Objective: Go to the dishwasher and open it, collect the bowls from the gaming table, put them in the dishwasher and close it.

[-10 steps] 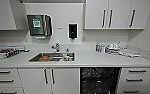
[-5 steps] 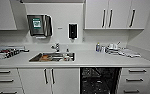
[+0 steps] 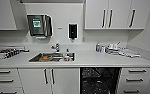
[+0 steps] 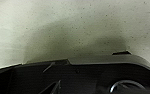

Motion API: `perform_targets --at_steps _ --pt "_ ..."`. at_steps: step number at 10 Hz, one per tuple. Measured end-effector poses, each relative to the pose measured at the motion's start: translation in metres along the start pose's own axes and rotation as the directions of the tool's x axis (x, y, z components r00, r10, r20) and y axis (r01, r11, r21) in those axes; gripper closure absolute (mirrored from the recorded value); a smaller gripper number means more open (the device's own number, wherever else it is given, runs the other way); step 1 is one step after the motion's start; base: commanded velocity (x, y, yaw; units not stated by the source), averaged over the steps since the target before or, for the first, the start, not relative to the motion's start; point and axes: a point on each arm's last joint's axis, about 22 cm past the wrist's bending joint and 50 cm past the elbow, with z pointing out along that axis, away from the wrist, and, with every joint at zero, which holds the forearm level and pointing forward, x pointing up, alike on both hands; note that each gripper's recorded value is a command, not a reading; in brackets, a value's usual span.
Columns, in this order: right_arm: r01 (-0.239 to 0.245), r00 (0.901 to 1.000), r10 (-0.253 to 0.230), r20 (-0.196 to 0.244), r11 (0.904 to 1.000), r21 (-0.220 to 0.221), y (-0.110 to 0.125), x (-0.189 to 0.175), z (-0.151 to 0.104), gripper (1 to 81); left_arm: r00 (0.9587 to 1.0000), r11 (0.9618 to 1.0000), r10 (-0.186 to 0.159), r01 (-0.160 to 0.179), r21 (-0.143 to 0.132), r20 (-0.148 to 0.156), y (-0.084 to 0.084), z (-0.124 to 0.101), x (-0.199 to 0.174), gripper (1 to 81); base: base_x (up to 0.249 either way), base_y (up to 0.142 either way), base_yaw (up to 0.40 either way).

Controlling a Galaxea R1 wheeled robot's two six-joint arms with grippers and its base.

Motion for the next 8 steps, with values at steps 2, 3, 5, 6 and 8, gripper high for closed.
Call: perform_targets --at_steps 2,3,5,6,8 --pt "0.012 0.9999 -0.012 -0.006 0.9998 -0.014 -0.003 -0.002 0.002 1.0 0.9993 1.0000 -0.006 0.006 0.008 0.038 0.003 -0.002 -0.013 1.0 0.000 0.000 0.000" --pt "0.008 1.0000 -0.008 0.006 0.9998 -0.021 -0.006 -0.009 -0.002 1.0 0.9986 0.9998 -0.009 0.008 0.018 0.052 0.003 -0.010 -0.017 1.0 0.000 0.000 0.000" --pt "-0.001 0.9993 0.002 0.038 0.9996 -0.028 -0.011 -0.025 -0.022 1.0 0.9967 0.9997 -0.021 0.019 0.018 0.079 0.013 -0.030 -0.025 1.0 0.000 0.000 0.000" --pt "-0.005 0.9988 0.007 0.048 0.9995 -0.030 -0.014 -0.030 -0.031 1.0 0.9956 0.9995 -0.025 0.024 0.019 0.091 0.018 -0.039 -0.028 1.0 0.000 0.000 0.000" --pt "-0.014 0.9973 0.016 0.072 0.9993 -0.035 -0.021 -0.044 -0.049 1.0 0.9937 0.9993 -0.033 0.031 0.020 0.107 0.027 -0.057 -0.030 1.0 0.000 0.000 0.000"
